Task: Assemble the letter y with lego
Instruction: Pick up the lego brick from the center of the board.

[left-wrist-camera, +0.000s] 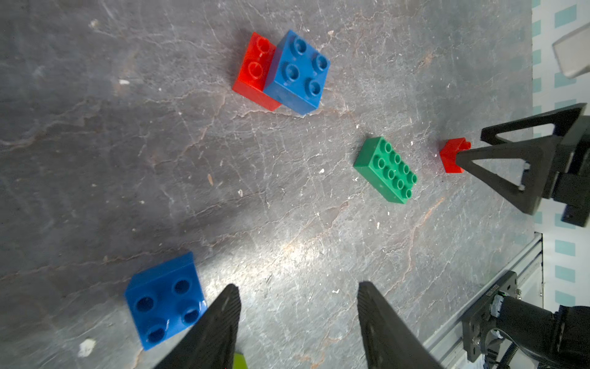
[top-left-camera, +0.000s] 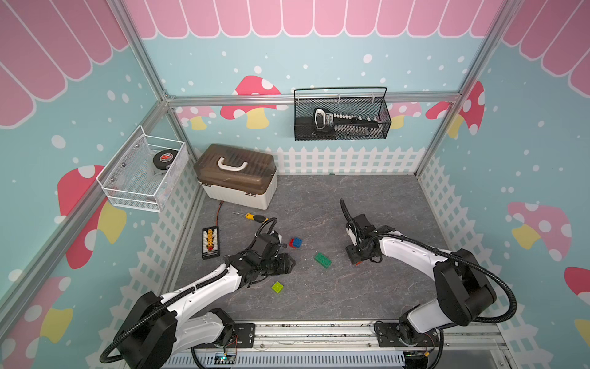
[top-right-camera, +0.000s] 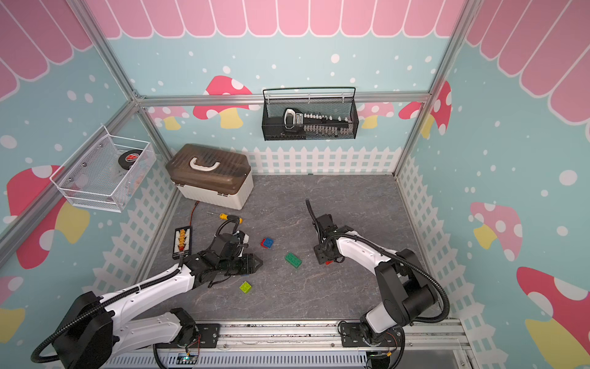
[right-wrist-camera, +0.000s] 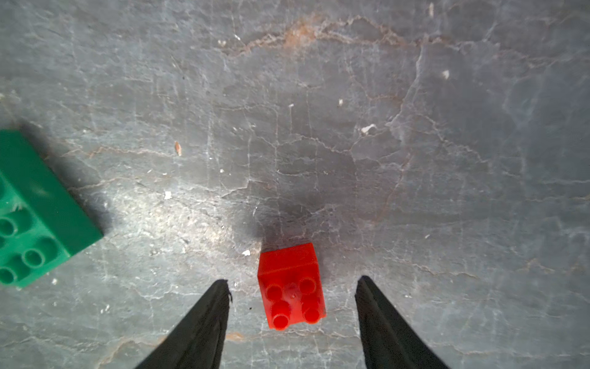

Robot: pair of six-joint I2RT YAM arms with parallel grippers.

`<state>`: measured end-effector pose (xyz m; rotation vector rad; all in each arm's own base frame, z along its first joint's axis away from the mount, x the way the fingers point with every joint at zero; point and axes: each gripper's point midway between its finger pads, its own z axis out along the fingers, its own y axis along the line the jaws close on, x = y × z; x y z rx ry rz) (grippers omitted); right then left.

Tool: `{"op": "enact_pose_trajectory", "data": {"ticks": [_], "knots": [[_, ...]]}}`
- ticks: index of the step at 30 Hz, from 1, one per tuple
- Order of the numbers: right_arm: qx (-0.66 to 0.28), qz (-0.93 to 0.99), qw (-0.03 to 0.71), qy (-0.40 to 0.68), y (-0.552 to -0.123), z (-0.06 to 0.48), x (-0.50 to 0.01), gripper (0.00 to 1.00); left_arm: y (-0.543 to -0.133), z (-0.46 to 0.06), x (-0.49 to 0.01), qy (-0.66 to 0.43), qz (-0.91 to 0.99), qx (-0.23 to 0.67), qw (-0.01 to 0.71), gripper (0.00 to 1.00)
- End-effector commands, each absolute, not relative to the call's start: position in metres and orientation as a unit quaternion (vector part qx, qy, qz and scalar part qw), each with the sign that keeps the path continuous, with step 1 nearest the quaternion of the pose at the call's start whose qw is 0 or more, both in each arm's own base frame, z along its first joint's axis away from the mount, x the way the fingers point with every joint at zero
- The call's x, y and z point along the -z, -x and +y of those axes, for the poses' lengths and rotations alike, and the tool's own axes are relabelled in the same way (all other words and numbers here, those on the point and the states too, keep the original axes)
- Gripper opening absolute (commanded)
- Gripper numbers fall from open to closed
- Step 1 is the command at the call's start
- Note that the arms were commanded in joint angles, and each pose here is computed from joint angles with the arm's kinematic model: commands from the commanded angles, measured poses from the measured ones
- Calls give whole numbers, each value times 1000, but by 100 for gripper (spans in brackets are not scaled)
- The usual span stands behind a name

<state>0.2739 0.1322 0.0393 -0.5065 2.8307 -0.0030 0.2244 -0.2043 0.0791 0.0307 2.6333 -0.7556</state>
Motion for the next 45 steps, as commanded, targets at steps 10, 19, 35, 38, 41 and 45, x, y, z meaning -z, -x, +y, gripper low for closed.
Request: {"op": "enact_pose_trajectory", "data": {"ticks": [10,19,35,38,41,45], "knots": [[-30,981,92,168,-260,136,-22,52,-226,-221,-95,-35,927,310,209,60],[-31,982,85,165,-255,133,-21,46,-227,-222,-91,-37,929,306,205,60],[-53,977,97,181,-258,143,-33,26,-228,-221,-87,-36,931,301,205,60],[-69,970,117,199,-264,155,-48,26,-228,-221,-86,-33,929,304,208,60],[-74,960,131,237,-270,171,-61,26,-227,-221,-86,-32,929,305,208,60],[-79,942,138,296,-275,200,-73,26,-225,-220,-85,-29,927,309,209,60]]}}
